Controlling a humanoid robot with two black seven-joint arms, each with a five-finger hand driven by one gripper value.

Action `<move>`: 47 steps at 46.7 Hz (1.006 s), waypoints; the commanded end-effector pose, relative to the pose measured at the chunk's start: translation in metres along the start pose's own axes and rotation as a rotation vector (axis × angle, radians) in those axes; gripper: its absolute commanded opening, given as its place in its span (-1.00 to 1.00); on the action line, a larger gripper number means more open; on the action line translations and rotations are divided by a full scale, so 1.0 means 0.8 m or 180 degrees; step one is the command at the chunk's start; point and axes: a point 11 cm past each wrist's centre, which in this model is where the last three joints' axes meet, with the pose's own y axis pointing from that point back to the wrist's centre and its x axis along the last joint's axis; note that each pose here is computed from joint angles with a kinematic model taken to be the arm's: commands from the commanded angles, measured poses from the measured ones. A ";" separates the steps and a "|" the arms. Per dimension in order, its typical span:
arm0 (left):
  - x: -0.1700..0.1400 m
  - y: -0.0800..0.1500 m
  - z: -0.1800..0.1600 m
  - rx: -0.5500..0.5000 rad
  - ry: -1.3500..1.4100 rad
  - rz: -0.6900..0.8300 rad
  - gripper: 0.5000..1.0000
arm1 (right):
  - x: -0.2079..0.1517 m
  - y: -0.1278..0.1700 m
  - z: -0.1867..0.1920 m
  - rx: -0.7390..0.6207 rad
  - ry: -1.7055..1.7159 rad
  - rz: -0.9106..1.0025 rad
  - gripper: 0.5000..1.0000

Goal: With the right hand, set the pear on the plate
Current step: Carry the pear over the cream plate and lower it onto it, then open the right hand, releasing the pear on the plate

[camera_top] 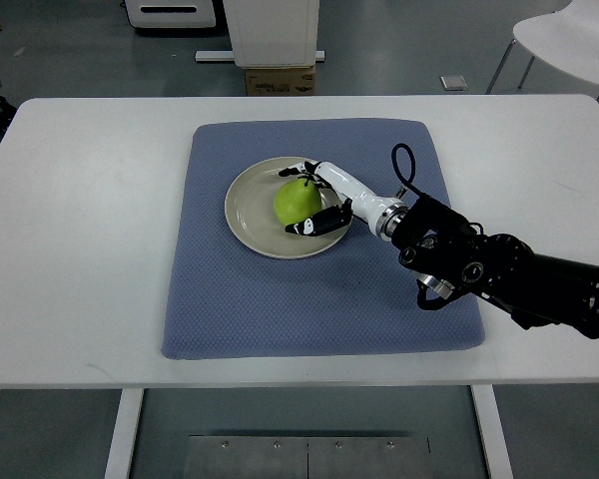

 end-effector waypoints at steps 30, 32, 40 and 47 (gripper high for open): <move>0.000 0.000 0.000 0.0000 0.0000 -0.0001 1.00 | 0.063 -0.001 -0.022 0.0182 -0.0642 0.0577 1.00; 0.000 0.000 0.000 0.0000 0.0000 -0.0001 1.00 | 0.060 0.002 -0.012 0.0152 -0.0738 0.0611 1.00; 0.001 0.000 0.000 -0.0001 -0.0002 0.0004 1.00 | 0.088 0.021 0.029 -0.0046 -0.0773 0.0837 1.00; 0.000 0.000 0.000 0.0000 0.0000 0.0000 1.00 | 0.113 0.030 0.047 -0.0159 -0.0915 0.1052 1.00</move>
